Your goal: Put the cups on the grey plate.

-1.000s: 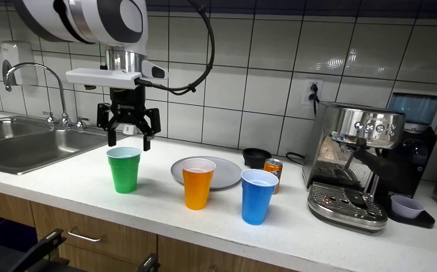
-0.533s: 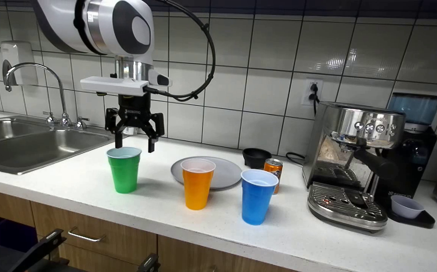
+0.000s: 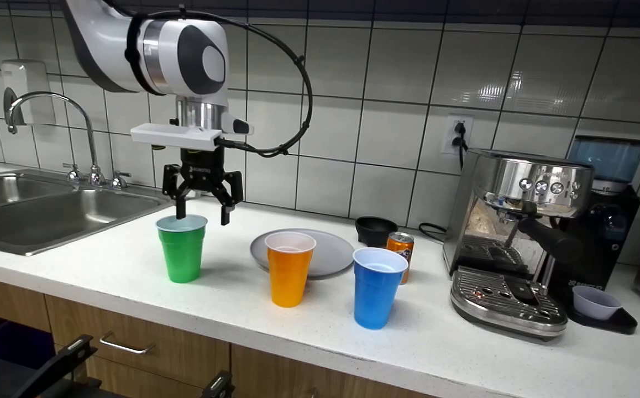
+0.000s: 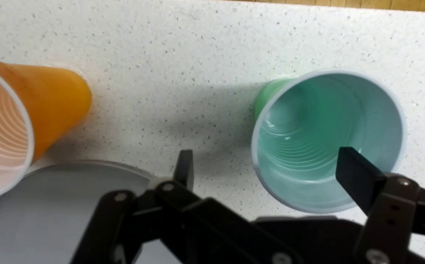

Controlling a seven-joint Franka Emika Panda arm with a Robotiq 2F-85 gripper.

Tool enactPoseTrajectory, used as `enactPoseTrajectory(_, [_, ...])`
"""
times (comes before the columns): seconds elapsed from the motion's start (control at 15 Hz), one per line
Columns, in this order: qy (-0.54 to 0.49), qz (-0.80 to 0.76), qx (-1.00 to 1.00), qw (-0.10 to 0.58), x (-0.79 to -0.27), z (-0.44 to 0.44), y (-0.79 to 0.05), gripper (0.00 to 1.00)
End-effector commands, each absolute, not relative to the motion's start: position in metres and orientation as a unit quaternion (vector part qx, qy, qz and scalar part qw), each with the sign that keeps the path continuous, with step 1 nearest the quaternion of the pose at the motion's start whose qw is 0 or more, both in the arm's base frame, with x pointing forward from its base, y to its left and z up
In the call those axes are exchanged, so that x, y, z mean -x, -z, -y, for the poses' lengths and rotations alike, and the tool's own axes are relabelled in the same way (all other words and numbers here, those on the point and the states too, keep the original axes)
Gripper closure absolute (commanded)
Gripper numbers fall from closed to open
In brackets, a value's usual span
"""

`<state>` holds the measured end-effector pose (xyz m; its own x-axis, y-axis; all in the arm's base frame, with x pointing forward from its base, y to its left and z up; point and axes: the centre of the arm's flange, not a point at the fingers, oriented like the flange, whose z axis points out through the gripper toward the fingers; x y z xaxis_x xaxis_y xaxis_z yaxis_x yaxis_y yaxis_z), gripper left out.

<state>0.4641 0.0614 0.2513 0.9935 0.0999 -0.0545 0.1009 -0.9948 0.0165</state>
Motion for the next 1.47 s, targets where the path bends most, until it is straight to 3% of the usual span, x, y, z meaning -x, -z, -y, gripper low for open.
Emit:
enactPoseTrajectory(0.0, [0.026, -0.042, -0.999, 0.019, -0.4781, -0.0714, -0.2439, 0.0])
enactPoseTrajectory(0.4, [0.036, -0.036, -0.999, 0.018, -0.4821, -0.074, -0.2383, 0.0])
enactPoseTrajectory(0.47, [0.037, -0.035, -0.999, 0.018, -0.4825, -0.074, -0.2379, 0.25])
enactPoseTrajectory(0.6, [0.039, -0.035, -0.998, 0.016, -0.4829, -0.0738, -0.2378, 0.34])
enactPoseTrajectory(1.13, [0.043, -0.029, -0.999, 0.013, -0.4823, -0.071, -0.2395, 0.97])
enactPoseTrajectory(1.4, [0.042, -0.025, -0.999, 0.011, -0.4811, -0.0702, -0.2435, 1.0])
